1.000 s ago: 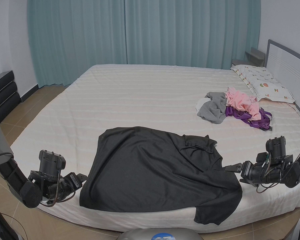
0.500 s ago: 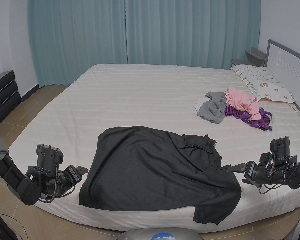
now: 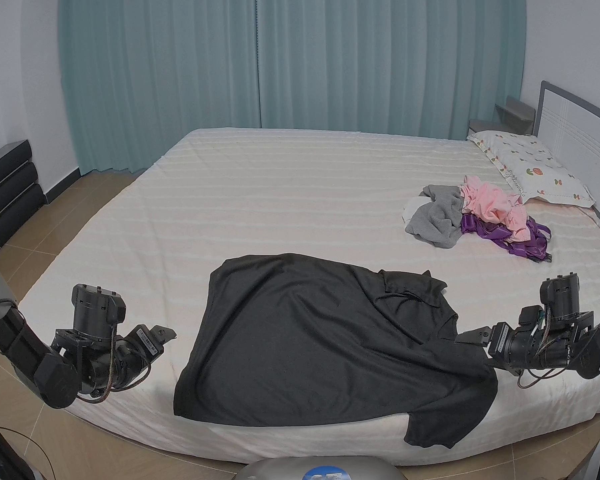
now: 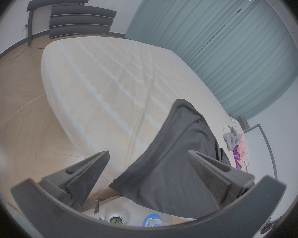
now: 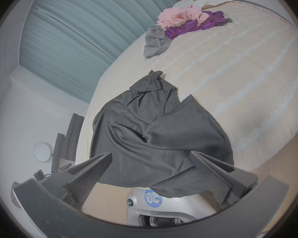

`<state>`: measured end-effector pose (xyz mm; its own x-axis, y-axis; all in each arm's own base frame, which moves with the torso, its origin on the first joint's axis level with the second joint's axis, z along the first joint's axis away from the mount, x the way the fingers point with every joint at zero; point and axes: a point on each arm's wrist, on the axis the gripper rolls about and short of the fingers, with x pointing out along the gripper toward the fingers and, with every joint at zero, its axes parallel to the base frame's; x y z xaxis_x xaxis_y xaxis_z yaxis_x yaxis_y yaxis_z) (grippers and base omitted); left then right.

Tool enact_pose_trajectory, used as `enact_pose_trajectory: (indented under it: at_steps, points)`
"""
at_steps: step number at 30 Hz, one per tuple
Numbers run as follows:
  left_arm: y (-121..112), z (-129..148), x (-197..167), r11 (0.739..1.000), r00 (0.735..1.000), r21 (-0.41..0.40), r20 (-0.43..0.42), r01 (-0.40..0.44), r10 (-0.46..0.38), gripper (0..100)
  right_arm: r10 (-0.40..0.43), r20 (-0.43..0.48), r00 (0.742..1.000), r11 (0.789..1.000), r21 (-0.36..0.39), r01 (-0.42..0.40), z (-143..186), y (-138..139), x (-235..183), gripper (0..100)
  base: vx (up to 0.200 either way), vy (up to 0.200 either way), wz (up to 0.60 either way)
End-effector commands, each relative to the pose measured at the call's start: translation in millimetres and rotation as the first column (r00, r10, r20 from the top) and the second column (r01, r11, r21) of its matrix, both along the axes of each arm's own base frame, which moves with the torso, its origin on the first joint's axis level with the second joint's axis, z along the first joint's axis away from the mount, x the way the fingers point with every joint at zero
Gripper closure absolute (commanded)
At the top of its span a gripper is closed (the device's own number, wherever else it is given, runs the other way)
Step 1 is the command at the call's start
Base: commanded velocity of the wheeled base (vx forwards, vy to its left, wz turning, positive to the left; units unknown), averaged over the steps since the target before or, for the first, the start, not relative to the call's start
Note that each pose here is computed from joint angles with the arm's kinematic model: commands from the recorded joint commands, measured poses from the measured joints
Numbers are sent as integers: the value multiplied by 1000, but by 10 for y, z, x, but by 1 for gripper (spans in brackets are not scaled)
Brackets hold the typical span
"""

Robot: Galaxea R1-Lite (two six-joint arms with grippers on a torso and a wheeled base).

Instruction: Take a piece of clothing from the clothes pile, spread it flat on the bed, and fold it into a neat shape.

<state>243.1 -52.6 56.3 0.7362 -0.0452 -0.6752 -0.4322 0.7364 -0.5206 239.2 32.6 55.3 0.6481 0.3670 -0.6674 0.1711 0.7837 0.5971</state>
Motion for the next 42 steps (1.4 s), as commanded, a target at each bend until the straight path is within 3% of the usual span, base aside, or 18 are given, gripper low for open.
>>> enact_pose_trajectory:
  at_steps: [1, 11, 15, 23, 30, 32, 42]
  points:
    - [-22, 19, 6, 1000, 1000, -7, 9, 8, -8, 0, 1, 2, 1000, 1000, -1, -1, 4, 2, -1, 0, 200, 0, 0]
    - [-218, 10, 139, 998, 998, -21, 23, 61, -60, 0, 1, 6, 1000, 1000, 2, -1, 5, 3, 11, 0, 100, 0, 0]
    - [-319, -37, 410, 998, 998, -45, 37, 53, -52, 0, 0, 1, 1000, 1000, 2, 0, -7, 4, 18, 0, 0, 0, 0]
    - [-412, -89, 956, 975, 986, -157, 89, 155, -142, 0, 5, -10, 1000, 1000, 8, -5, -31, 7, 26, 0, 0, 0, 0]
    - [-412, -428, 1610, 981, 985, -146, 130, 130, -111, 0, -3, -26, 1000, 998, 65, 4, -19, 16, 38, 0, 0, 0, 0]
    - [-365, -545, 1834, 986, 982, -107, 154, 125, -107, 0, -15, -31, 999, 997, 80, 17, -13, 13, 46, 0, 0, 0, 0]
    - [-414, -796, 2311, 996, 975, -10, 206, 90, -86, 0, -10, -53, 999, 997, 72, 14, -77, 19, 66, 0, 0, 0, 0]
